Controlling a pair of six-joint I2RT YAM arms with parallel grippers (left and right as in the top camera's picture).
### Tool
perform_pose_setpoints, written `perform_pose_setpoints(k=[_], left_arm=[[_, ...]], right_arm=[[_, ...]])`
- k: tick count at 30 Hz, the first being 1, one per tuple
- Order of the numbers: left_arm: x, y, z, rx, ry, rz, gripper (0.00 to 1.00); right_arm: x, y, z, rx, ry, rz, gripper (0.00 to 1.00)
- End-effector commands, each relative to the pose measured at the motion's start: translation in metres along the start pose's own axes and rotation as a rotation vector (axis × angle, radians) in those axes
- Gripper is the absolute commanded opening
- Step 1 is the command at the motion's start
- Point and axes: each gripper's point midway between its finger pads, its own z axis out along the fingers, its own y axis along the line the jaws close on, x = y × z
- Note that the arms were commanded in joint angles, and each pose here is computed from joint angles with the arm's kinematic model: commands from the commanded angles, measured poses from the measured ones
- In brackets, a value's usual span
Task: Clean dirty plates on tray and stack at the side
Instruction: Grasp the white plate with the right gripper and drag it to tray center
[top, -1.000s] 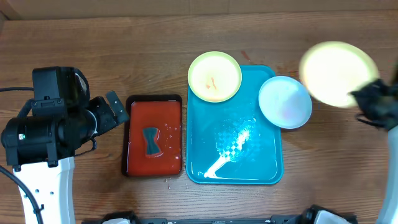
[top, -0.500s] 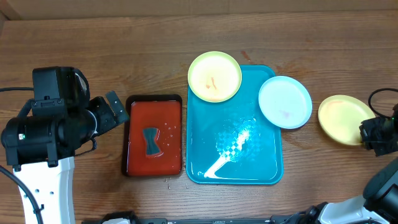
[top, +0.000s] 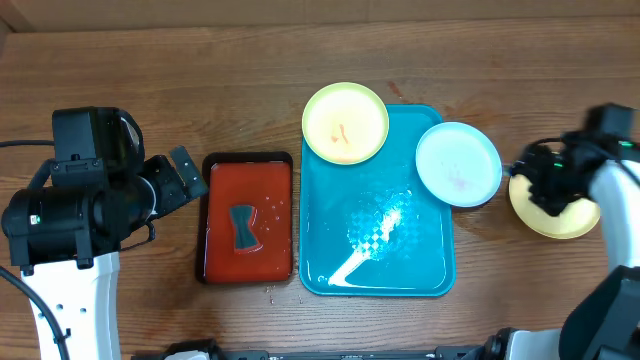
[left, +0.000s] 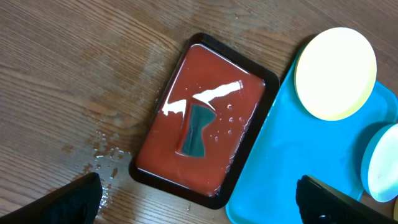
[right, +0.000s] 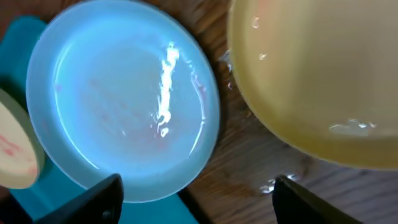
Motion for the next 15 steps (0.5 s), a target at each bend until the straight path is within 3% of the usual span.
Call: perform_pose_setpoints(k=[1,3,5,7,10,15], left_arm=[[-0.005,0.002,-0.003,-0.010,-0.019,0.000,1.00],[-0.005,0.002,-0.003,-0.009,-0.019,0.000,1.00],[-0.005,0.002,-0.003,-0.010,-0.019,0.000,1.00],[-0.005,0.002,-0.003,-0.009,-0.019,0.000,1.00],[-0.005,0.002,-0.003,-0.009,-0.019,0.000,1.00],[-0.005,0.002,-0.003,-0.009,-0.019,0.000,1.00]], right_arm=[[0.017,-0.007,0.027,0.129,-0.031,-0.037,0.88],[0.019,-0.016,0.038,0.192,-0.070,-0.013,0.93],[0.021,-0.016,0.049,0.175,-0.087,0.000,0.91],[0.023,-0.010,0.059,0.121,-0.088,-0.004,0.81],[0.029,-0.007,0.072,0.060,-0.086,-0.005,0.57],[0.035,-0.007,0.077,0.043,-0.073,-0.006,0.40]])
